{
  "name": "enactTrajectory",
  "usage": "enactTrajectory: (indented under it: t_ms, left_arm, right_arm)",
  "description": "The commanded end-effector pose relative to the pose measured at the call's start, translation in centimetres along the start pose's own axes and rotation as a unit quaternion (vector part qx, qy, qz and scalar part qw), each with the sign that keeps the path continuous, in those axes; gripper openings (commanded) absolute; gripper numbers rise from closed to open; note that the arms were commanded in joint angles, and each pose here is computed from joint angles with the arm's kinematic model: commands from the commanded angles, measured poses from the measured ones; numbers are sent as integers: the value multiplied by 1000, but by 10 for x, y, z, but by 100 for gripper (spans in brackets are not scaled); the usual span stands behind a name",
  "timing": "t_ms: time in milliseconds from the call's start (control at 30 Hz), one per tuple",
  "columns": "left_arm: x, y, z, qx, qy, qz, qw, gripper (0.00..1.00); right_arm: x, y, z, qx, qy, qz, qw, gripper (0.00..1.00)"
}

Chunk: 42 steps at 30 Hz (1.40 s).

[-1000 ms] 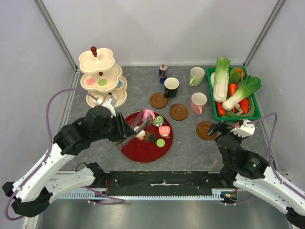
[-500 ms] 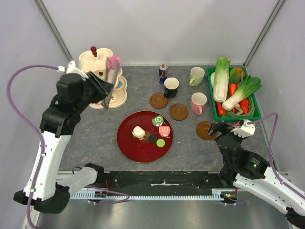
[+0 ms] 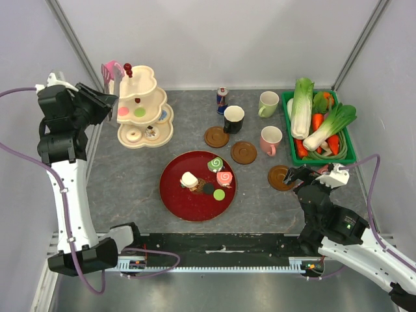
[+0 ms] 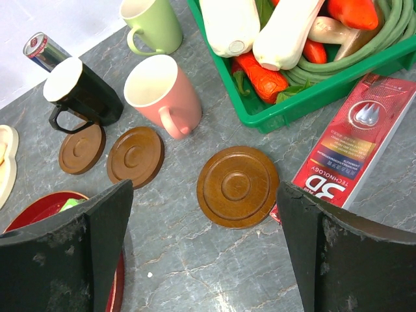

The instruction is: Serve the afternoon tea

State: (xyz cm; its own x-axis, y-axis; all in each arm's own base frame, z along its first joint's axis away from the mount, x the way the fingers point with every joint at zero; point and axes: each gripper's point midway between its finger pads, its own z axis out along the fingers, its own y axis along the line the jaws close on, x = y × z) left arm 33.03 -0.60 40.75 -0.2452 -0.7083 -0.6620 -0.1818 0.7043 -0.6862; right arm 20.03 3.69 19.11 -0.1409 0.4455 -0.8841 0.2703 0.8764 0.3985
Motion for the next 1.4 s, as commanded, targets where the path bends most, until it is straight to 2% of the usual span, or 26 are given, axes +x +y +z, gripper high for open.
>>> enactTrajectory:
  t_ms: [0,300,733,1067,1367]
  left_arm:
    - [-15,-1,5,51,-4,-21,998,36]
    - [-4,24,17,64,24,-78,995,36]
    - [-2,30,38,72,58,-104,990,37]
    - [1,55,46,27,74,-110,991,41]
    - [-13,63,38,-15,47,-87,995,50]
  right_arm:
    - [-4,-1,2,10,-15,10,1000,98]
    - [-3,-1,3,15,-14,3,1000,98]
    - [-5,-1,3,14,-16,5,1000,98]
    - [-7,-2,2,15,-17,6,1000,98]
    - [-8,-1,2,17,-18,4,1000,98]
